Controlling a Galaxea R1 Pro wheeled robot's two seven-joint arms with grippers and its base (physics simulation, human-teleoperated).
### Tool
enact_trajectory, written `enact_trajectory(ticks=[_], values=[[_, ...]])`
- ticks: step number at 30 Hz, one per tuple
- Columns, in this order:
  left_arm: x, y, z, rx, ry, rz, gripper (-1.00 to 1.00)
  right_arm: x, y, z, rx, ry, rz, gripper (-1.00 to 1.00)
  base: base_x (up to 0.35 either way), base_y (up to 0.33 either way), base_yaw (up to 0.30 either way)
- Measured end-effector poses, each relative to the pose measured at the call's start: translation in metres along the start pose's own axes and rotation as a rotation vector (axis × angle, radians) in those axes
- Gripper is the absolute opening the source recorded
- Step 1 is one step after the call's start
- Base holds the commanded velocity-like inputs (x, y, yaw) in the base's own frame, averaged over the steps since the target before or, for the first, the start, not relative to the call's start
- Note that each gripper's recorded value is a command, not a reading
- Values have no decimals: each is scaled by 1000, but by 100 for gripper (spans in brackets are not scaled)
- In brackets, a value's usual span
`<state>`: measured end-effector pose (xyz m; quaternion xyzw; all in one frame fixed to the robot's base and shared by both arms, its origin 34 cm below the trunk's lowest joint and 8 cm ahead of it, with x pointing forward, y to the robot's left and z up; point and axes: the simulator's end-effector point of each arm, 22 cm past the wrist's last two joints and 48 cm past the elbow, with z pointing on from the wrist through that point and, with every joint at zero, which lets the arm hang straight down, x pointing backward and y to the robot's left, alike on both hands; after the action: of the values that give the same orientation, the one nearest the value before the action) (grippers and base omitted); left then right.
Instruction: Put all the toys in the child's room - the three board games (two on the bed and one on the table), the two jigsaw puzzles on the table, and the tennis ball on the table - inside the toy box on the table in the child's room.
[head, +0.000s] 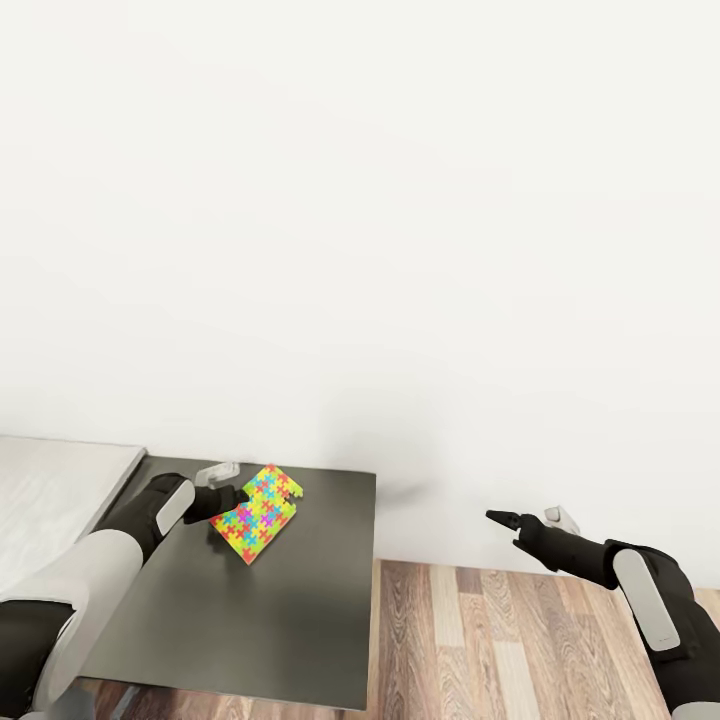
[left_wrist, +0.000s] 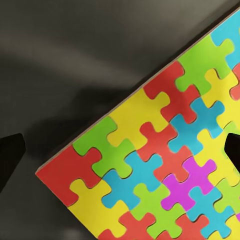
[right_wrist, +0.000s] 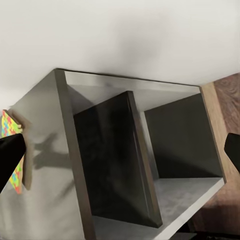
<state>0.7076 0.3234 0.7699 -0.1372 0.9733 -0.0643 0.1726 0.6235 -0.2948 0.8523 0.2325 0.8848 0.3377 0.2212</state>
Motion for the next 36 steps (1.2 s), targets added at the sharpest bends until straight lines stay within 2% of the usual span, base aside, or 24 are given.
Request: enact_trajectory(ticks=[31, 36], values=[[1, -3, 1, 3, 2, 1, 100, -1, -1, -1, 1, -1, 0, 100, 0, 0, 0], [1, -3, 1, 5, 3, 1, 100, -1, -1, -1, 1, -1, 0, 100, 0, -118, 0]])
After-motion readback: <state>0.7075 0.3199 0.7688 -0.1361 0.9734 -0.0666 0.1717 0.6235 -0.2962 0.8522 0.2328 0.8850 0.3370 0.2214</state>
